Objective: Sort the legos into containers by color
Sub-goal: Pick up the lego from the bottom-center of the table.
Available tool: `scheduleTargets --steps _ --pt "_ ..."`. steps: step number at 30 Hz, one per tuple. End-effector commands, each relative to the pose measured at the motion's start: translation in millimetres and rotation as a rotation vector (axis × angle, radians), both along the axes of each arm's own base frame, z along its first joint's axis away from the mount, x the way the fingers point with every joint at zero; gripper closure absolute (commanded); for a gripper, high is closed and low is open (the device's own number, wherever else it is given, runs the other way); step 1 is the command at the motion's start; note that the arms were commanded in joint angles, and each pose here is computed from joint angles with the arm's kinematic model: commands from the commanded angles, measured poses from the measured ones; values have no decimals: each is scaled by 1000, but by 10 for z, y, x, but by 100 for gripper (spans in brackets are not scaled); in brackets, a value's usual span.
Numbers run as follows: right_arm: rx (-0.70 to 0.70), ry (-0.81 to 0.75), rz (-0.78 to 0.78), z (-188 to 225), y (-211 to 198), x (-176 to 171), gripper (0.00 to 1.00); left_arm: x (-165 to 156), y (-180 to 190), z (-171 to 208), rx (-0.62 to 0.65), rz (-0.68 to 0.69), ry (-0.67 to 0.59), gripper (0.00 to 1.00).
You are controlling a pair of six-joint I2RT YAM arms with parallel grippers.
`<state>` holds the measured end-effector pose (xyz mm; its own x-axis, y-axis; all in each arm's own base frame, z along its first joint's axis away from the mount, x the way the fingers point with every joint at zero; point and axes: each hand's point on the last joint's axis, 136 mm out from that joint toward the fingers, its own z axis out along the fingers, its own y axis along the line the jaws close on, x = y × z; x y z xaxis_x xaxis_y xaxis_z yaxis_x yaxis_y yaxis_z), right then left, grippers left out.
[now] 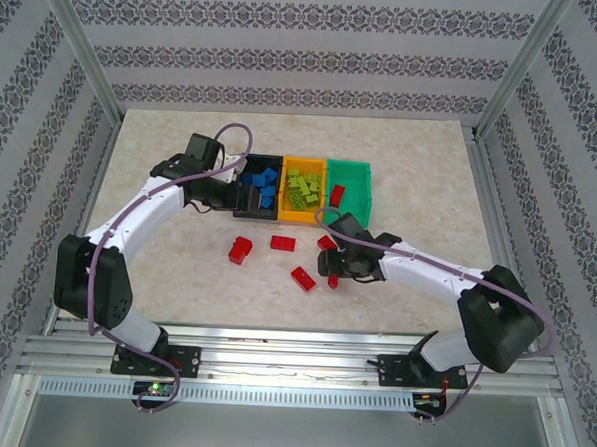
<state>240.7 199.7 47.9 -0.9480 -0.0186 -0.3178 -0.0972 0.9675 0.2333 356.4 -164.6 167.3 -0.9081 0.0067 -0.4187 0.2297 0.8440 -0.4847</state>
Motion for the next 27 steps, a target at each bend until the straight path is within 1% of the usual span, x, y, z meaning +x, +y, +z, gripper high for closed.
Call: scheduleTargets --steps 1,6,11,17,20,22,27 --pt "-53 21 -37 -110 -82 -50 45 16 15 -5 -7 -10 -5 38" --pt "-73 39 -33 -175 -45 -22 52 16 8 -5 -12 -12 -4 38" --pt "-59 38 -37 -212 -6 0 65 16 15 -14 -11 -8 -1 38" --pt "-58 19 -38 -165 -18 5 74 20 6 -45 -11 -9 8 38" --pt "-49 -11 -45 -75 -49 35 74 23 11 -50 -9 -9 8 38" --pt "-16 -43 -51 22 -26 79 74 25 9 -63 -7 -10 11 38" --pt "62 -162 -73 376 31 265 74 23 -2 -97 -8 -17 27 38"
